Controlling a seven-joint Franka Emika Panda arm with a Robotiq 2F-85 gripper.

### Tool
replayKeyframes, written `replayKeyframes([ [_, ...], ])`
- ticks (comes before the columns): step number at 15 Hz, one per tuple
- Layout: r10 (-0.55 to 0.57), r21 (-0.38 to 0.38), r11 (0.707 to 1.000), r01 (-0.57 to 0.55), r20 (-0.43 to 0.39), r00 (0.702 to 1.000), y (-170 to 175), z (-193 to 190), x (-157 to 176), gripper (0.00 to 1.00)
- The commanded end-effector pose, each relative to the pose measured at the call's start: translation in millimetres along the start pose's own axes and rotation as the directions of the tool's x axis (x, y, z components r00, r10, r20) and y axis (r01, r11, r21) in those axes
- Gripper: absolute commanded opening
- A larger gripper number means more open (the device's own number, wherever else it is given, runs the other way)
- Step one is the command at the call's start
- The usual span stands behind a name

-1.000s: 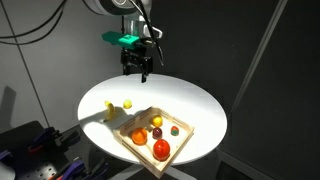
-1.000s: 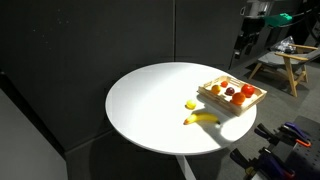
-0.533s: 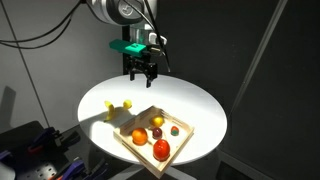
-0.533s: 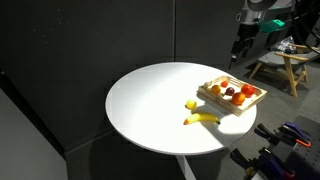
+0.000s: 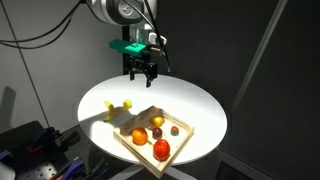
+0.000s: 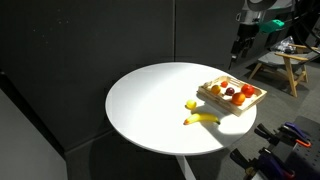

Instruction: Remove the small yellow plastic fruit from the crate and put it on the table

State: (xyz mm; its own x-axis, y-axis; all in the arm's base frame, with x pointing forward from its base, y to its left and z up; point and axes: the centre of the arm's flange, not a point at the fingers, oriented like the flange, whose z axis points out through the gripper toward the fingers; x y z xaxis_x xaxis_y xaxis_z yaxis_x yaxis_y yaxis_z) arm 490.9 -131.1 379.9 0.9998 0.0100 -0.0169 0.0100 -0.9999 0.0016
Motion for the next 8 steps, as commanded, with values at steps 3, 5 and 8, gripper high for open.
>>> replayKeyframes([
  [3,0.000,0.000,1.000,0.000,0.000,1.000,0.0,0.0,0.0,1.00],
  [5,0.001,0.001,1.000,-0.001,-0.005,1.000,0.0,0.0,1.7,1.00],
  [8,0.007,0.005,1.000,-0.007,-0.007,1.000,0.4,2.1,9.4,1.00],
])
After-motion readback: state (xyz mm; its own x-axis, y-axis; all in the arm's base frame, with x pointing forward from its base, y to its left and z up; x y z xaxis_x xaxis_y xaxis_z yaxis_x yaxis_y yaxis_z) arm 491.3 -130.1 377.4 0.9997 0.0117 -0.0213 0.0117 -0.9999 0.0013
